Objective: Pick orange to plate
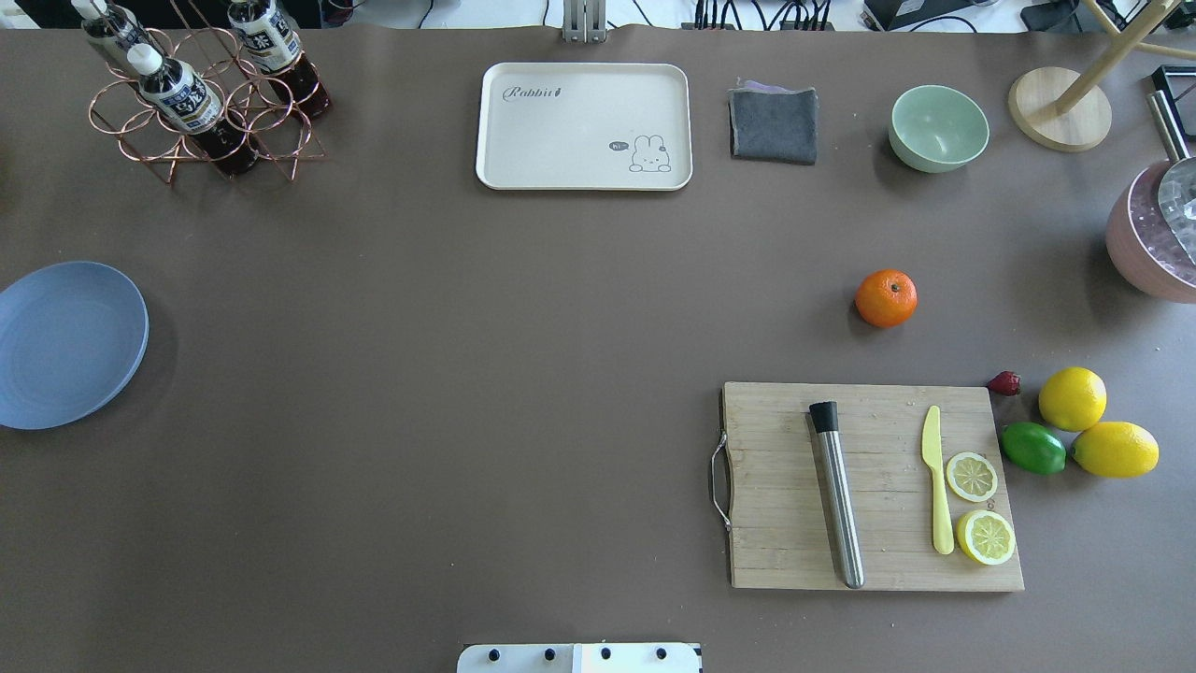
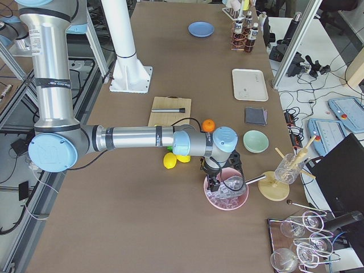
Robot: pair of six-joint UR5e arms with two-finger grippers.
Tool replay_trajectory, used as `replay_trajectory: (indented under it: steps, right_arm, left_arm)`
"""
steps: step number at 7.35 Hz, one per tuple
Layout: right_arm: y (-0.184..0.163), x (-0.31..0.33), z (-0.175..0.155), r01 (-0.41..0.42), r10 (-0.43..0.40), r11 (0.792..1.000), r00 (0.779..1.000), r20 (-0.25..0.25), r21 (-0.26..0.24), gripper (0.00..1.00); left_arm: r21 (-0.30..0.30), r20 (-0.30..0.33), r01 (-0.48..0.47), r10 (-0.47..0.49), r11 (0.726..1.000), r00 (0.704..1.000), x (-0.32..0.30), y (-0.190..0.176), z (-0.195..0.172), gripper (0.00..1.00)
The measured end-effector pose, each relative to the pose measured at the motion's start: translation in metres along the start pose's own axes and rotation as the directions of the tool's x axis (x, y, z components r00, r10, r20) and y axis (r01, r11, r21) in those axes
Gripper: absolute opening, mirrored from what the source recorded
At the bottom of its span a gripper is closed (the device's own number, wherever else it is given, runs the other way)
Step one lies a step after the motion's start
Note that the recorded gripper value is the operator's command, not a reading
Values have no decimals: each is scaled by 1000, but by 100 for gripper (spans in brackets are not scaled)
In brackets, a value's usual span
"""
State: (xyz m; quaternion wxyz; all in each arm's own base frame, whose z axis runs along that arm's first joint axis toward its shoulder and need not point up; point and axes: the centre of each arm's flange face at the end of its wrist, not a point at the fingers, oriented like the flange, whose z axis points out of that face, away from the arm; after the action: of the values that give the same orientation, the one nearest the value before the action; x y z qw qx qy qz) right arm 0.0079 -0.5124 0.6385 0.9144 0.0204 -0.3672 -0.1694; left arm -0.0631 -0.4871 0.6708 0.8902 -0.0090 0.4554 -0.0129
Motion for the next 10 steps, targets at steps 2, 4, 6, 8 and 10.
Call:
replay_trajectory:
  steps: [2, 4, 6, 8, 10]
  right_arm:
    - [1, 0, 0, 1, -1, 1000, 1000, 0, 1, 100]
    - [2, -1, 0, 3, -3, 1000, 1000, 3, 2, 100]
    - [1, -3, 0, 6, -6, 1000, 1000, 7, 3, 100]
    - [1, -3, 1, 7, -7, 1000, 1000, 10, 3, 100]
    - [1, -5, 1, 9, -9, 1000, 1000, 14, 4, 100]
  left_arm:
    - [10, 7, -13, 13, 1000, 1000, 4, -1, -4, 97]
    - [37, 53, -53, 51, 998, 997, 6, -4, -9, 97]
    - [57, 94, -76, 70, 995, 993, 1, -3, -10, 97]
    - [70, 100, -79, 72, 994, 992, -8, 7, -9, 97]
    - [87, 88, -95, 87, 992, 992, -14, 19, -6, 97]
